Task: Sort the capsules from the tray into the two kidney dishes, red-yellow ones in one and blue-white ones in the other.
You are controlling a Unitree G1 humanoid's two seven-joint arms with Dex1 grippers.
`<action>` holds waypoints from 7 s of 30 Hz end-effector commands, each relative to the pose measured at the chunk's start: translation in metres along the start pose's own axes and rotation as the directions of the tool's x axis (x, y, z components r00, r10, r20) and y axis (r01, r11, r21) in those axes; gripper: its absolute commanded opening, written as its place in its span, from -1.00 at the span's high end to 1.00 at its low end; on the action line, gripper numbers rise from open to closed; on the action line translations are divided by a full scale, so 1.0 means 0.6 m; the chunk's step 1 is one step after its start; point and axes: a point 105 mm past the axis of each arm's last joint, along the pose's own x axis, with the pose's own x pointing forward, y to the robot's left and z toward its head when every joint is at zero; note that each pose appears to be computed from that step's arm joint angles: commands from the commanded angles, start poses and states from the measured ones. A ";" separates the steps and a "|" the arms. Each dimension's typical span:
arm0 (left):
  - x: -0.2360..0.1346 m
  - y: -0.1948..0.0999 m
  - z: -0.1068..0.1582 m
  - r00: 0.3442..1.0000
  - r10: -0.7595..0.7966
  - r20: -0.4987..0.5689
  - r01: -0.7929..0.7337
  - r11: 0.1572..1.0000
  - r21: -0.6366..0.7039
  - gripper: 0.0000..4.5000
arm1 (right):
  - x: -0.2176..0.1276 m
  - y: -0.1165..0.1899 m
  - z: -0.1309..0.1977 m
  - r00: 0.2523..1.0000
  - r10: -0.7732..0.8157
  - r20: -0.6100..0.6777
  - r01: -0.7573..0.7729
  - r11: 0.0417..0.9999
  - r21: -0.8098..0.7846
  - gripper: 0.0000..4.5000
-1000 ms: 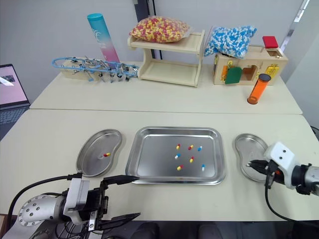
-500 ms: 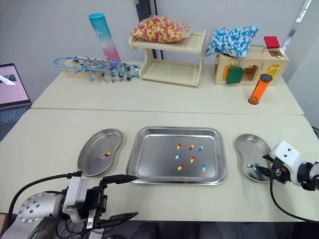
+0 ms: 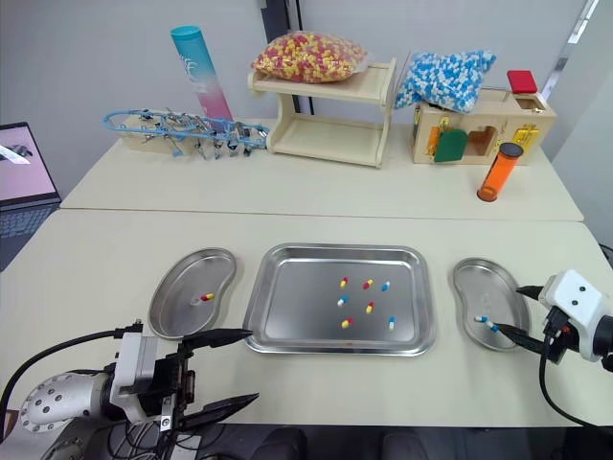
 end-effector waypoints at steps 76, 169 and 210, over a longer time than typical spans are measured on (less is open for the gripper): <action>0.234 0.065 -0.010 0.981 -0.026 -0.192 0.008 0.996 -0.092 0.11 | 0.059 0.184 0.082 0.910 0.223 0.349 -0.209 0.975 -0.080 -1.00; 0.185 0.094 0.005 0.900 -0.352 -0.257 0.392 0.912 0.122 -0.47 | 0.060 0.196 0.076 0.918 0.205 0.340 -0.211 0.977 -0.020 -1.00; 0.283 0.108 -0.047 0.695 -0.551 -0.463 0.700 0.667 0.257 0.22 | 0.053 0.203 0.074 0.920 0.222 0.323 -0.234 0.972 -0.002 -1.00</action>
